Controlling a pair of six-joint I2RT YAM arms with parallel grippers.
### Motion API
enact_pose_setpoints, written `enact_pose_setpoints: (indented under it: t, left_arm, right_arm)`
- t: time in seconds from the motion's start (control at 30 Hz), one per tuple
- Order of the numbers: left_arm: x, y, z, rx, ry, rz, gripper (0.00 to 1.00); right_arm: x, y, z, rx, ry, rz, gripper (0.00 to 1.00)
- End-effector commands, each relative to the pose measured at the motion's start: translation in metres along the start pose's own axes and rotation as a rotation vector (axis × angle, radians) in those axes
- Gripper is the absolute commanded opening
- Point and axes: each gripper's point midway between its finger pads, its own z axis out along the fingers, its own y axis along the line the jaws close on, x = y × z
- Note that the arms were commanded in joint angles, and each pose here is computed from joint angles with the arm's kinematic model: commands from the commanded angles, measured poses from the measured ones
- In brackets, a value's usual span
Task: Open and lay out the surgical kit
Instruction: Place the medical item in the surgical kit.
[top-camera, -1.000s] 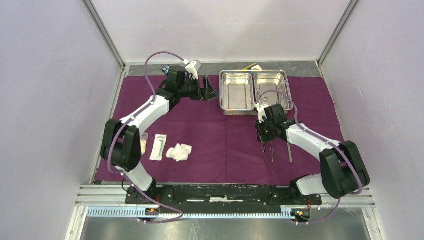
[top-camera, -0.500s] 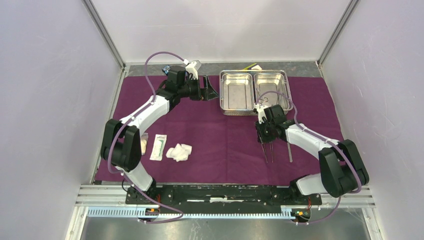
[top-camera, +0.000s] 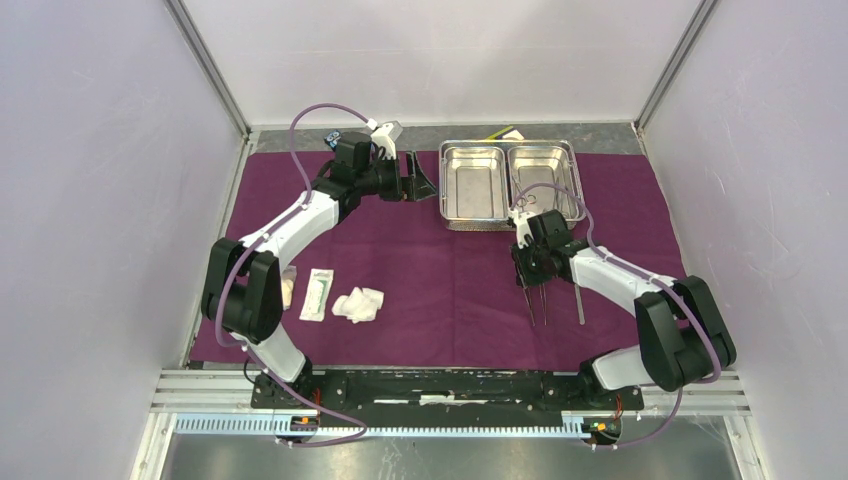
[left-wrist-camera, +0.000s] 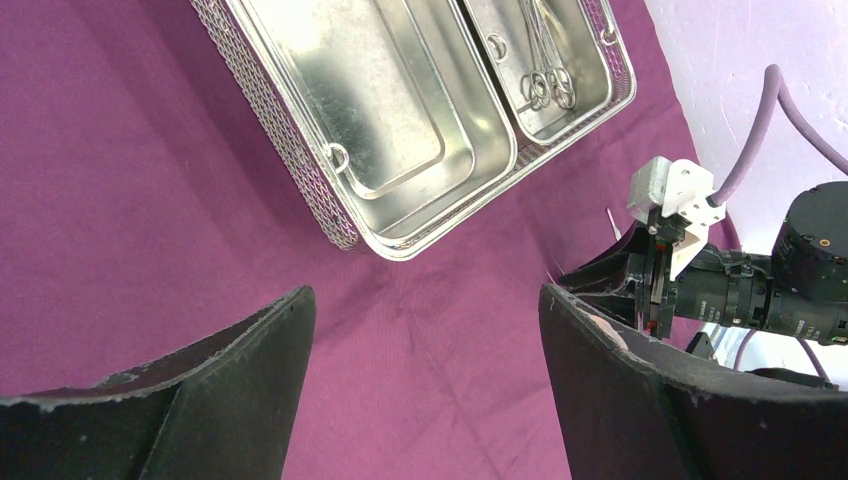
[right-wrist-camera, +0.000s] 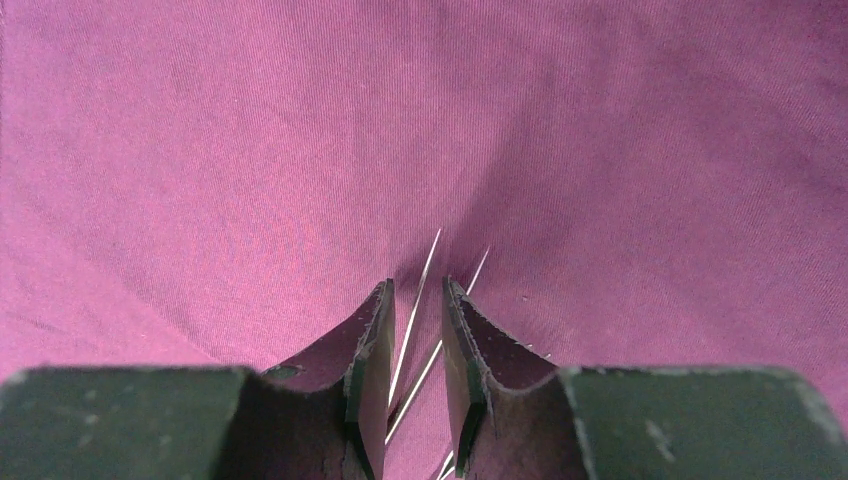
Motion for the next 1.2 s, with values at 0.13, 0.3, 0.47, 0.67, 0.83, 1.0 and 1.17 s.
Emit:
enact_pose_setpoints:
  t: [0.13, 0.3, 0.47, 0.67, 0.83, 1.0, 1.17]
  left_arm:
    - [-0.0164, -0.0121, -0.0080, 0.031, -0.058, 0.088, 0.88]
    - [-0.0167, -0.0122, -0.0079, 0.032, -0.058, 0.085, 0.88]
    - [-0.0161, -0.0129, -0.0084, 0.032, -0.058, 0.088, 0.88]
    - [-0.0162, -0.0128, -0.0085, 0.032, -0.058, 0.089, 0.88]
    - [-0.0160, -0.0127, -0.0083, 0.032, -0.057, 0.086, 0.88]
    - [-0.0163, -0.0122, -0.0085, 0.031, -0.058, 0.086, 0.88]
    - [-0.0162, -0.0130, -0.0091, 0.032, -0.059, 0.087, 0.88]
  right_arm:
    - [-0.0009, -0.0056, 0.0018, 0.016, -0.009, 0.000, 0.30]
    - [-0.0011, -0.0056, 0.0004, 0.016, -0.014, 0.000, 0.30]
    - [-0.0006, -0.0055, 0.0005, 0.016, -0.014, 0.004, 0.30]
    - [-0.0024, -0.0069, -0.0008, 0.023, -0.017, 0.001, 0.30]
    - [-0.0041, -0.0085, -0.0023, 0.033, -0.024, 0.003, 0.30]
    - [-0.0033, -0.0089, -0.0028, 0.035, -0.023, 0.004, 0.30]
    - [-0.0041, -0.0084, -0.0028, 0.033, -0.025, 0.005, 0.30]
